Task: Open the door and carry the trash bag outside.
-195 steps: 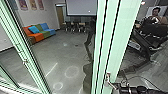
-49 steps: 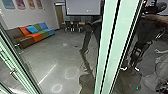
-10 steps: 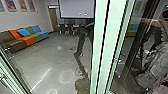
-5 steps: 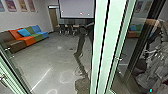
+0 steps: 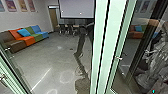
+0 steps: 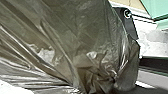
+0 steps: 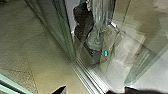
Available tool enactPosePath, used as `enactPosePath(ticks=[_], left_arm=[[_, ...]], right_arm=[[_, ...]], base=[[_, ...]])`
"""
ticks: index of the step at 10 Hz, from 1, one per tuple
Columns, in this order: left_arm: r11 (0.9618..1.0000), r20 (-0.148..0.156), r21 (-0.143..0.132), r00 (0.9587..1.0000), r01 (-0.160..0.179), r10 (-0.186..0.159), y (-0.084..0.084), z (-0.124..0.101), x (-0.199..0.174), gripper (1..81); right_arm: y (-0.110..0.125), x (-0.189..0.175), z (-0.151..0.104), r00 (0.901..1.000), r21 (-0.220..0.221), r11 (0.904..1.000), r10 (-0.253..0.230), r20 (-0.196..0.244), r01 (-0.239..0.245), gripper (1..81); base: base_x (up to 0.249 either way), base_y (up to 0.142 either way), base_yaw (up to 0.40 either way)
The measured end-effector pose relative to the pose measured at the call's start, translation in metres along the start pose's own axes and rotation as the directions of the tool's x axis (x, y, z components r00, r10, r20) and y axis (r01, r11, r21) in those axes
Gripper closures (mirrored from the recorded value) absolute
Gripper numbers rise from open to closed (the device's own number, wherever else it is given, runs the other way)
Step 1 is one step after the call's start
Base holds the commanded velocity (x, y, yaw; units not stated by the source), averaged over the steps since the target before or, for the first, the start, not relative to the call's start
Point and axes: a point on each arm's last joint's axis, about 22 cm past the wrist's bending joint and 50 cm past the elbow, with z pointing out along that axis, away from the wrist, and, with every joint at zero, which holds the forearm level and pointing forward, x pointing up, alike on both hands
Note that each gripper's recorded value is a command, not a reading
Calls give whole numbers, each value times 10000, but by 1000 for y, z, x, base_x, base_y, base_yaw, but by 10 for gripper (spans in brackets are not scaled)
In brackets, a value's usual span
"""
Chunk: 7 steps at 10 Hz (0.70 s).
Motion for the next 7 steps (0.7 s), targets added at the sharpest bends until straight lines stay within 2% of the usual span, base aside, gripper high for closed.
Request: enactPosePath(ticks=[4,7], left_arm=[[10000,-8,-5,10000,-2,2,0,0,0,811],[10000,-14,-55,10000,-5,5,4,1,1,811]], right_arm=[[8,6,-3,9999,-71,10000,17,-145,-18,10],[12,13,-8,10000,-340,9994,-82,34,83,10]], base=[[0,0,0],[0,0,0]])
